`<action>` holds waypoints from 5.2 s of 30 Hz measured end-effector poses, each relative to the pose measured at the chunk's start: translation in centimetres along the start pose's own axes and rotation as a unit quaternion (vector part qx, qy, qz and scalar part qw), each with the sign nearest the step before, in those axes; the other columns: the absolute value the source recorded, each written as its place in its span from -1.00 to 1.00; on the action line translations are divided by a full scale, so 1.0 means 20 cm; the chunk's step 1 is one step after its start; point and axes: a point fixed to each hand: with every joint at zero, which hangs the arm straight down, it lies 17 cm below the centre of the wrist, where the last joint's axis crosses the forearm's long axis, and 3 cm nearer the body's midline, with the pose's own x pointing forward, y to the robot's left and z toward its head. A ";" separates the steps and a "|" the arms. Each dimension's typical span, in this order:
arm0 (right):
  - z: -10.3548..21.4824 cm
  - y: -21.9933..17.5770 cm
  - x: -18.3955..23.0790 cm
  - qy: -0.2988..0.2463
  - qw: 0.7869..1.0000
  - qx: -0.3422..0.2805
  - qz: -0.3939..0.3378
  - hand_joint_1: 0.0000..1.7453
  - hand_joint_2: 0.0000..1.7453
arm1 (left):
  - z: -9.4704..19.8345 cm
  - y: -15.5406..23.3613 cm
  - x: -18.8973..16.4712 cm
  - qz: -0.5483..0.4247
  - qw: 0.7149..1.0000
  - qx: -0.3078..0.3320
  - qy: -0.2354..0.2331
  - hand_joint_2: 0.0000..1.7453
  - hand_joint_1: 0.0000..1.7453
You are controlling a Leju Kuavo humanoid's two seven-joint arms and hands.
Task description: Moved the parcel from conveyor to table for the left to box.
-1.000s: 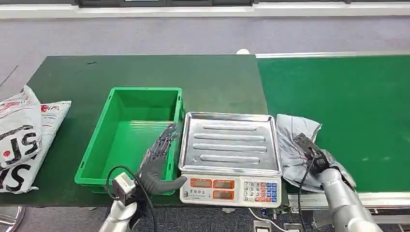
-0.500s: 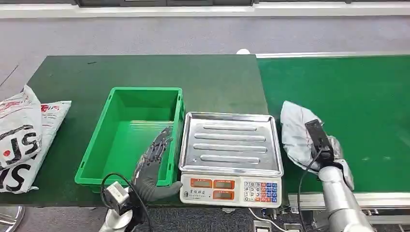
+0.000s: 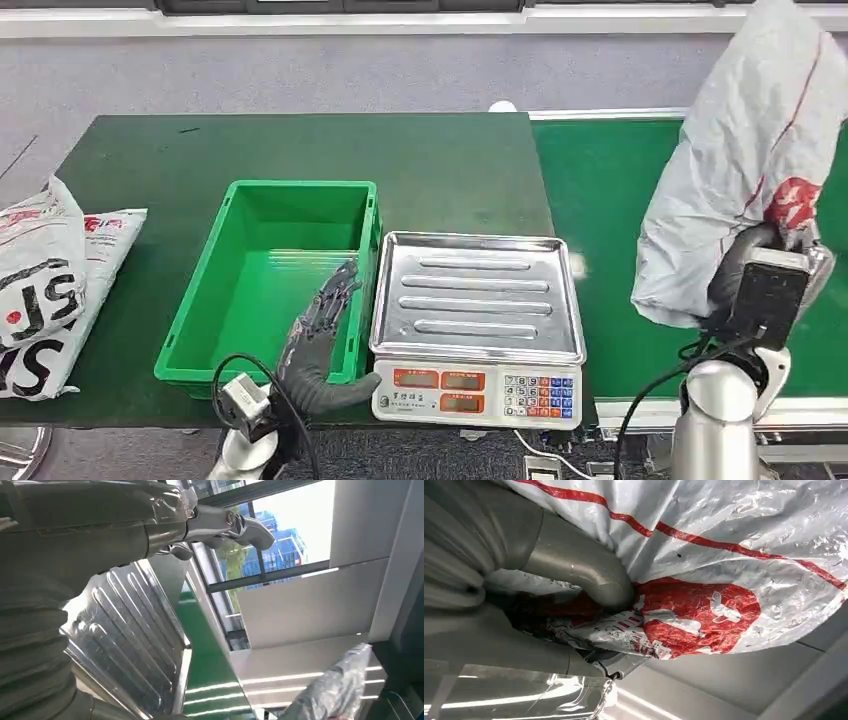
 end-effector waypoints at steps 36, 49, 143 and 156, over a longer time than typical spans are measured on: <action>1.02 1.54 0.05 0.042 0.804 0.593 -0.021 1.00 1.00 | -0.09 -0.05 -0.05 0.015 0.999 -0.035 0.005 1.00 -1.00; 1.17 1.58 0.18 -0.011 0.762 0.645 -0.057 1.00 1.00 | -0.11 -0.06 -0.06 0.020 0.999 -0.036 0.007 1.00 -1.00; 0.22 0.28 0.51 -0.063 0.944 0.039 -0.320 -1.00 1.00 | -0.17 0.07 -0.09 -0.002 1.000 0.004 0.008 1.00 -1.00; 0.18 0.25 0.65 -0.086 0.937 0.030 -0.337 -1.00 1.00 | -0.56 0.21 -0.23 -0.094 0.992 0.036 0.074 1.00 -1.00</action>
